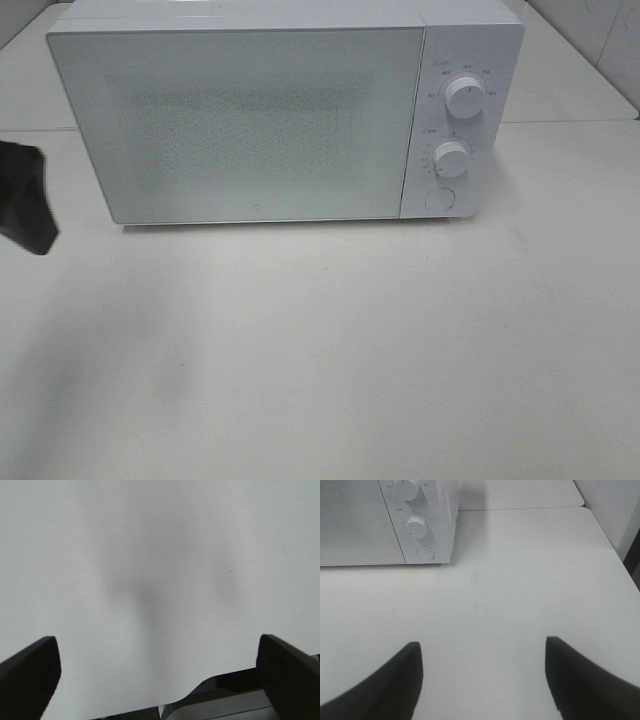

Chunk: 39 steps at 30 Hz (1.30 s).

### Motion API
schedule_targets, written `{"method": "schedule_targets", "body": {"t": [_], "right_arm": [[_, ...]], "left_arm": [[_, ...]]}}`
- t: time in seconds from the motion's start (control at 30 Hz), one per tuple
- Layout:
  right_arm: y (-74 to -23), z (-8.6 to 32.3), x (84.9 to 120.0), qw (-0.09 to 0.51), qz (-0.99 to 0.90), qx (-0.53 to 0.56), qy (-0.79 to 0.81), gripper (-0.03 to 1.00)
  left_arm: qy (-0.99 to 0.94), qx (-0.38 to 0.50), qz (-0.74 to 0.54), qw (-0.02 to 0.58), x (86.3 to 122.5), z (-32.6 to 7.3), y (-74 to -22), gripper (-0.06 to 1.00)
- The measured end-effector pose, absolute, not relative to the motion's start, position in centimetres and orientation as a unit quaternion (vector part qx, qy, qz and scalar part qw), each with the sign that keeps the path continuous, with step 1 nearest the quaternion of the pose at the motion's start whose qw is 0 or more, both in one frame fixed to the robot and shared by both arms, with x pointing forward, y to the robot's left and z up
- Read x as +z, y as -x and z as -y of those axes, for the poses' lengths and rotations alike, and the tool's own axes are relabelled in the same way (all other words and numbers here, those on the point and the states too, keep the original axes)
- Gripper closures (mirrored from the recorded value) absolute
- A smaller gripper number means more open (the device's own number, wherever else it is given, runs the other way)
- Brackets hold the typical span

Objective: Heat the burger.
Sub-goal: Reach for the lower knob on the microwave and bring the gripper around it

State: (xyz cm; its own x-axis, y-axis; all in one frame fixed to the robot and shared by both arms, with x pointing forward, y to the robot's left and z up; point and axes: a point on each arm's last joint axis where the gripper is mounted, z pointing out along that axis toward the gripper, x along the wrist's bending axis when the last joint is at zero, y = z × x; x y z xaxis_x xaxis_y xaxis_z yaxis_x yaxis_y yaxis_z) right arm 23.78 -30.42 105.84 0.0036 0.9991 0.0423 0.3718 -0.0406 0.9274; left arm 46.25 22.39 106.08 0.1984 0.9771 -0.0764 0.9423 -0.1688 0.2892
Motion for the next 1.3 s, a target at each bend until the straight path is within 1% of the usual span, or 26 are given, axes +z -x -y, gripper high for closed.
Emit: {"method": "schedule_targets", "body": {"t": [0.03, 0.07, 0.1, 0.13, 0.27, 0.3, 0.37, 0.5, 0.53, 0.6, 0.63, 0.7, 0.73, 0.77, 0.83, 0.87, 0.93, 1.0, 1.13, 1.2, 1.3], "right_arm": [[-23.8, 30.4, 105.8, 0.385, -0.576, 0.408, -0.595, 0.3], [-23.8, 30.4, 105.8, 0.385, -0.576, 0.408, -0.595, 0.3], [-23.8, 30.4, 105.8, 0.385, -0.576, 0.408, -0.595, 0.3], [-23.8, 30.4, 105.8, 0.385, -0.576, 0.408, -0.595, 0.3], [-23.8, 30.4, 105.8, 0.385, -0.576, 0.408, -0.595, 0.3], [-23.8, 30.4, 105.8, 0.385, -0.576, 0.408, -0.595, 0.3], [-23.8, 30.4, 105.8, 0.385, -0.576, 0.408, -0.595, 0.3], [-23.8, 30.4, 105.8, 0.385, -0.576, 0.408, -0.595, 0.3], [-23.8, 30.4, 105.8, 0.385, -0.576, 0.408, -0.595, 0.3], [-23.8, 30.4, 105.8, 0.385, -0.576, 0.408, -0.595, 0.3], [-23.8, 30.4, 105.8, 0.385, -0.576, 0.408, -0.595, 0.3], [-23.8, 30.4, 105.8, 0.385, -0.576, 0.408, -0.595, 0.3], [-23.8, 30.4, 105.8, 0.385, -0.576, 0.408, -0.595, 0.3], [-23.8, 30.4, 105.8, 0.385, -0.576, 0.408, -0.595, 0.3], [-23.8, 30.4, 105.8, 0.385, -0.576, 0.408, -0.595, 0.3], [-23.8, 30.4, 105.8, 0.385, -0.576, 0.408, -0.595, 0.3], [-23.8, 30.4, 105.8, 0.385, -0.576, 0.408, -0.595, 0.3], [-23.8, 30.4, 105.8, 0.385, -0.576, 0.408, -0.595, 0.3], [-23.8, 30.4, 105.8, 0.385, -0.576, 0.408, -0.595, 0.3], [-23.8, 30.4, 105.8, 0.385, -0.576, 0.408, -0.595, 0.3], [-23.8, 30.4, 105.8, 0.385, -0.576, 0.408, -0.595, 0.3]], "left_arm": [[-0.752, 0.068, -0.641, 0.139, 106.2, -23.4, -45.7, -0.04], [-0.752, 0.068, -0.641, 0.139, 106.2, -23.4, -45.7, -0.04], [-0.732, 0.079, -0.661, 0.145, 106.4, -25.1, -44.6, -0.04], [-0.723, 0.086, -0.669, 0.149, 106.6, -25.9, -43.9, -0.04], [-0.706, 0.104, -0.681, 0.161, 106.9, -27.2, -42.0, -0.04], [-0.701, 0.12, -0.683, 0.167, 107.0, -27.9, -40.5, -0.04], [-0.702, 0.127, -0.68, 0.168, 106.9, -28.1, -39.9, -0.04], [-0.713, 0.156, -0.659, 0.181, 105.8, -28.8, -36.1, -0.04], [-0.713, 0.156, -0.659, 0.181, 105.8, -28.8, -36.1, -0.04], [-0.715, 0.178, -0.646, 0.201, 104.9, -29.0, -34.1, -0.04], [-0.715, 0.178, -0.646, 0.201, 104.9, -29.0, -34.1, -0.04], [-0.708, 0.209, -0.633, 0.233, 105.0, -29.2, -32.4, -0.04], [-0.708, 0.209, -0.633, 0.233, 105.0, -29.2, -32.4, -0.04], [-0.698, 0.234, -0.624, 0.262, 105.6, -29.3, -31.3, -0.04], [-0.694, 0.244, -0.62, 0.273, 105.8, -29.3, -31.0, -0.04], [-0.685, 0.263, -0.612, 0.294, 106.2, -29.4, -30.1, -0.04], [-0.682, 0.269, -0.61, 0.301, 106.3, -29.5, -29.8, -0.04], [-0.673, 0.286, -0.602, 0.32, 106.6, -29.6, -28.8, -0.04], [-0.674, 0.285, -0.602, 0.319, 106.3, -29.7, -28.0, -0.04], [-0.68, 0.273, -0.608, 0.306, 105.5, -29.7, -27.4, -0.04], [-0.681, 0.284, -0.601, 0.307, 105.5, -29.9, -27.1, -0.04]]}}
